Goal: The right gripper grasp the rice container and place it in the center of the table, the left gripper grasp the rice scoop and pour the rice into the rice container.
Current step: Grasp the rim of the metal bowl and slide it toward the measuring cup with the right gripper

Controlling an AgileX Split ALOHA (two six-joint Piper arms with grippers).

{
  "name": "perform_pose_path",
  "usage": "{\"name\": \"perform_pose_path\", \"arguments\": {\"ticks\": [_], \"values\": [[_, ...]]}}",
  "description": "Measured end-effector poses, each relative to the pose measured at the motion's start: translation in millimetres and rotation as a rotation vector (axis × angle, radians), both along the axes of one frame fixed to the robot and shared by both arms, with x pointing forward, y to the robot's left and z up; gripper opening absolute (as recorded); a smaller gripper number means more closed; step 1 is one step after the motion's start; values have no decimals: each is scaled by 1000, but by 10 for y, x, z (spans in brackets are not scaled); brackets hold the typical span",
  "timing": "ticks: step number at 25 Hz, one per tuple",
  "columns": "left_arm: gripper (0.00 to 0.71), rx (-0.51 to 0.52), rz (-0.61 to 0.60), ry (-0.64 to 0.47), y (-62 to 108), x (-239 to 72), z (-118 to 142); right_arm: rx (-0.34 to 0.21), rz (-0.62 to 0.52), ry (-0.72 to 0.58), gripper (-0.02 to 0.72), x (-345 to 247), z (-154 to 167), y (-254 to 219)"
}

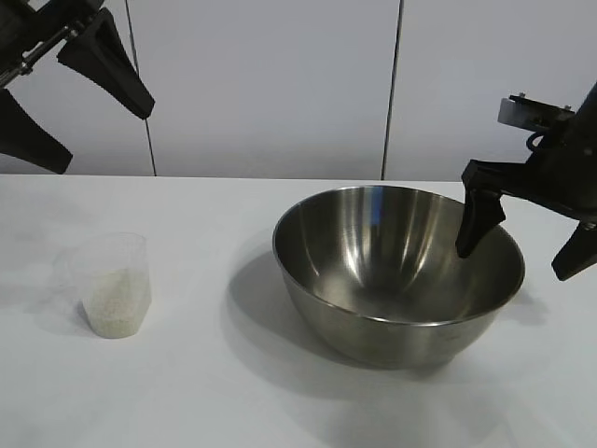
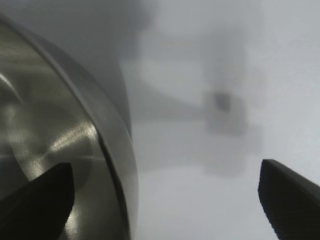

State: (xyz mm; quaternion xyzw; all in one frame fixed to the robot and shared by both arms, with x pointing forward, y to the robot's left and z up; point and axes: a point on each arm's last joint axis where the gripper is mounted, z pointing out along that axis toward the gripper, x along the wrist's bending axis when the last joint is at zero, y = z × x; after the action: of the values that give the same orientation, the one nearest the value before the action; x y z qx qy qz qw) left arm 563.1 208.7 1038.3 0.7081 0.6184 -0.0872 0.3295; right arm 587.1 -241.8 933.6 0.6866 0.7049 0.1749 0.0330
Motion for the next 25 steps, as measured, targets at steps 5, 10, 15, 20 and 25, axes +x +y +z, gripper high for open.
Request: {"name": "perform_pose_path", "arguments": {"ticks": [5, 10, 15, 20, 25], "values": [[694, 0, 0, 0, 0, 0, 0, 6, -28, 3, 477, 2, -7, 16], [694, 0, 0, 0, 0, 0, 0, 4, -51, 5, 286, 7, -14, 9], [694, 0, 0, 0, 0, 0, 0, 0, -52, 18, 108, 9, -53, 7], [694, 0, 1, -1, 0, 1, 0, 1, -51, 25, 13, 3, -55, 8], [694, 0, 1, -1, 0, 1, 0, 31, -37, 52, 10, -25, -45, 34]]}}
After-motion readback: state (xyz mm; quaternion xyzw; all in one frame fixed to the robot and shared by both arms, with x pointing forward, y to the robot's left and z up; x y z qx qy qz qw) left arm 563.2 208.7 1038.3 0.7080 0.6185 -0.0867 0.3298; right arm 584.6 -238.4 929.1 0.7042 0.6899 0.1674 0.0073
